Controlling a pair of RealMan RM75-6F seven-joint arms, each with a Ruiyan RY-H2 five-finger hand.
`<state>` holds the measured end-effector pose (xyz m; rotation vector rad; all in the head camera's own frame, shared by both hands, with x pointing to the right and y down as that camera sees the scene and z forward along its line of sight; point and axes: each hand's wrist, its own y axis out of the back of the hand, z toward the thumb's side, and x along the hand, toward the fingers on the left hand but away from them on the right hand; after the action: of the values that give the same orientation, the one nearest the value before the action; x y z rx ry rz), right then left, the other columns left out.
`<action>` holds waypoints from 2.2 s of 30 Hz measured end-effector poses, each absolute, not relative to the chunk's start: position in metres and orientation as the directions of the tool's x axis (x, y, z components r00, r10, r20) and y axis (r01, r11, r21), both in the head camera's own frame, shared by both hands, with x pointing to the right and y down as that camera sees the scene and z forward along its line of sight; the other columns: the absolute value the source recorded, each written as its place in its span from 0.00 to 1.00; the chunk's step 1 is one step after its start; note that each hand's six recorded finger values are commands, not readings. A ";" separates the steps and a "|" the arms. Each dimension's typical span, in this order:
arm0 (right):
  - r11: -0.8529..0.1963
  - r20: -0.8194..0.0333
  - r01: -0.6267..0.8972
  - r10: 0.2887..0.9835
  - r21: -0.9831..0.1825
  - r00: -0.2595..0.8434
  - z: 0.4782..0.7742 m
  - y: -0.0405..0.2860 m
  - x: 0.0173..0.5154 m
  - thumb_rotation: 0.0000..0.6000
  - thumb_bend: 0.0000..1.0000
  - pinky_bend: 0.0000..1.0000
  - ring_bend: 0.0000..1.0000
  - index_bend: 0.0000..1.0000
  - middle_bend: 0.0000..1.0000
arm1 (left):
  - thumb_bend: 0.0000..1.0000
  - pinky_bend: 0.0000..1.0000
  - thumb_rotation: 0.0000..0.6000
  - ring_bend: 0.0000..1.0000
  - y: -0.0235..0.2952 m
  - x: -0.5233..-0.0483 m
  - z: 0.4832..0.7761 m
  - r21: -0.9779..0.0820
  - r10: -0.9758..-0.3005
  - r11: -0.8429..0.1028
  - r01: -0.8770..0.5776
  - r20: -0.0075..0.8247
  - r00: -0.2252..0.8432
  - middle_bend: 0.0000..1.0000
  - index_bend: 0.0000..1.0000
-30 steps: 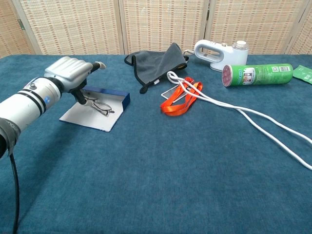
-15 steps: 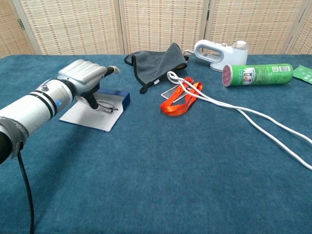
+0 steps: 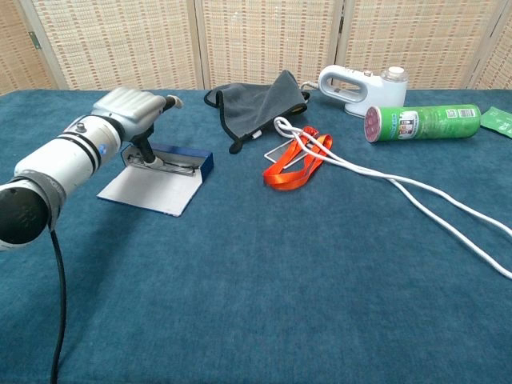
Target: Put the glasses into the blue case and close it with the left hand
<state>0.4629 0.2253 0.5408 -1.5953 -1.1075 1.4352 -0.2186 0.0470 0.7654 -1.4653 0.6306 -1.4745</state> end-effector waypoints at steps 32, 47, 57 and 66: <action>-0.382 -0.378 0.149 0.924 -0.912 0.056 0.545 0.222 0.453 1.00 0.35 0.26 0.26 0.26 0.34 | 0.20 1.00 1.00 0.92 0.127 -0.231 0.720 -0.897 -0.826 -0.435 0.081 0.433 0.362 0.93 0.24; -0.382 -0.378 0.146 0.924 -0.913 0.050 0.544 0.223 0.455 1.00 0.35 0.26 0.26 0.26 0.34 | 0.20 1.00 1.00 0.92 0.141 -0.225 0.743 -0.877 -0.805 -0.466 0.120 0.476 0.354 0.93 0.23; -0.381 -0.378 0.145 0.925 -0.913 0.047 0.544 0.223 0.455 1.00 0.35 0.26 0.26 0.26 0.34 | 0.20 1.00 1.00 0.92 0.143 -0.222 0.749 -0.873 -0.802 -0.471 0.125 0.483 0.351 0.93 0.22; -0.379 -0.377 0.145 0.925 -0.914 0.043 0.543 0.224 0.457 1.00 0.35 0.26 0.26 0.26 0.34 | 0.20 1.00 1.00 0.92 0.141 -0.220 0.753 -0.870 -0.802 -0.477 0.126 0.490 0.342 0.93 0.22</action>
<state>0.4566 0.2240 0.5432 -1.6181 -1.1009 1.4049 -0.2201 0.1406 0.7533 -1.6971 0.6101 -1.2824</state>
